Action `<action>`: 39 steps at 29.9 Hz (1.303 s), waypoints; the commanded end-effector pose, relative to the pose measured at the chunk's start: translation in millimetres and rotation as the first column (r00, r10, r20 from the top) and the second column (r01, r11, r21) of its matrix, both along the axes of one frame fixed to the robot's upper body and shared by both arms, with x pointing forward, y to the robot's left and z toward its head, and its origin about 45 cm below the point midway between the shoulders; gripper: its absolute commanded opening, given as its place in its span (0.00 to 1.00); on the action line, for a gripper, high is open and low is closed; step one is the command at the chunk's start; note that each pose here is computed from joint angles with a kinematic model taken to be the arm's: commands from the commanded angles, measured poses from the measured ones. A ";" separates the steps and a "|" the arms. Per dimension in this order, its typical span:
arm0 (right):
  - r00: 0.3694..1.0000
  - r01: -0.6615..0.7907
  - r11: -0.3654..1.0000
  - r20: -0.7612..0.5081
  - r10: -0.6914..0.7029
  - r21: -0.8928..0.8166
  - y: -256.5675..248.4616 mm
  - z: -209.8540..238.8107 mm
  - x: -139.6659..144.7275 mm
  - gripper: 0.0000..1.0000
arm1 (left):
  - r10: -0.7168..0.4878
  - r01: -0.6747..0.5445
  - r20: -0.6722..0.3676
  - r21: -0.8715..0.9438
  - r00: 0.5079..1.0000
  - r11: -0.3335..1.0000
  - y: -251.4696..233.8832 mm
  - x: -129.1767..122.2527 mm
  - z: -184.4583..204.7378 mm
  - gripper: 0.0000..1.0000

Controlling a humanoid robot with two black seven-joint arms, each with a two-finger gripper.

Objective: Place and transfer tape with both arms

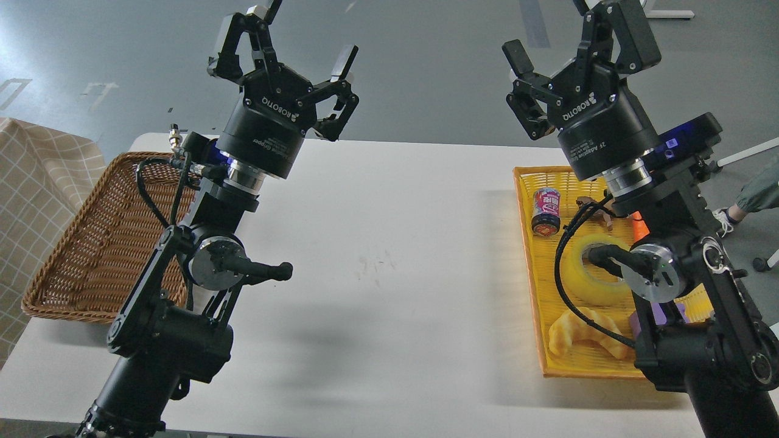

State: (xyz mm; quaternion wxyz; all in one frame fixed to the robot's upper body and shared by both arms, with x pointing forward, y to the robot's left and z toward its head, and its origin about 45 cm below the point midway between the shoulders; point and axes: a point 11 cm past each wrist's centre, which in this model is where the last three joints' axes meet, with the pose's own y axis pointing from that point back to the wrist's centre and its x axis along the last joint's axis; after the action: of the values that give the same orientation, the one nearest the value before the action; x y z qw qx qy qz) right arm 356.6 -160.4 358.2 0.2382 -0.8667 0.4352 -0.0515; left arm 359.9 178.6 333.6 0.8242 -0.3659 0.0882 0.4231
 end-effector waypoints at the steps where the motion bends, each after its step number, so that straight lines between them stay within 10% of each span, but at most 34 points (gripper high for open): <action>1: 1.000 -0.002 1.000 -0.002 0.002 0.000 -0.1 -1.1 -0.6 1.00 | 0.001 -0.001 0.000 0.000 1.000 1.000 0.4 0.4 0.0 0.99; 16: 1.000 -0.001 1.000 0.007 0.001 -0.018 1.6 -0.7 -1.7 1.00 | 0.009 -0.009 -0.010 -0.001 1.000 1.000 2.3 1.3 -2.4 0.99; 39: 0.942 0.227 0.446 0.079 -0.325 -0.866 -158.6 -51.3 1.5 1.00 | 0.034 -0.034 -0.032 -0.009 0.999 0.999 9.0 2.0 -8.2 0.99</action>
State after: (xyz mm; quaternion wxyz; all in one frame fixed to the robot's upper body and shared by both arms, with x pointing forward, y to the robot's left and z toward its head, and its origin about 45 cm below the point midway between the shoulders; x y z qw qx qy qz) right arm 363.2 -297.5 308.6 -0.2235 -0.7994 0.5001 -0.2469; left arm 362.2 187.4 326.3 0.8139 -0.3648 0.0961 0.4419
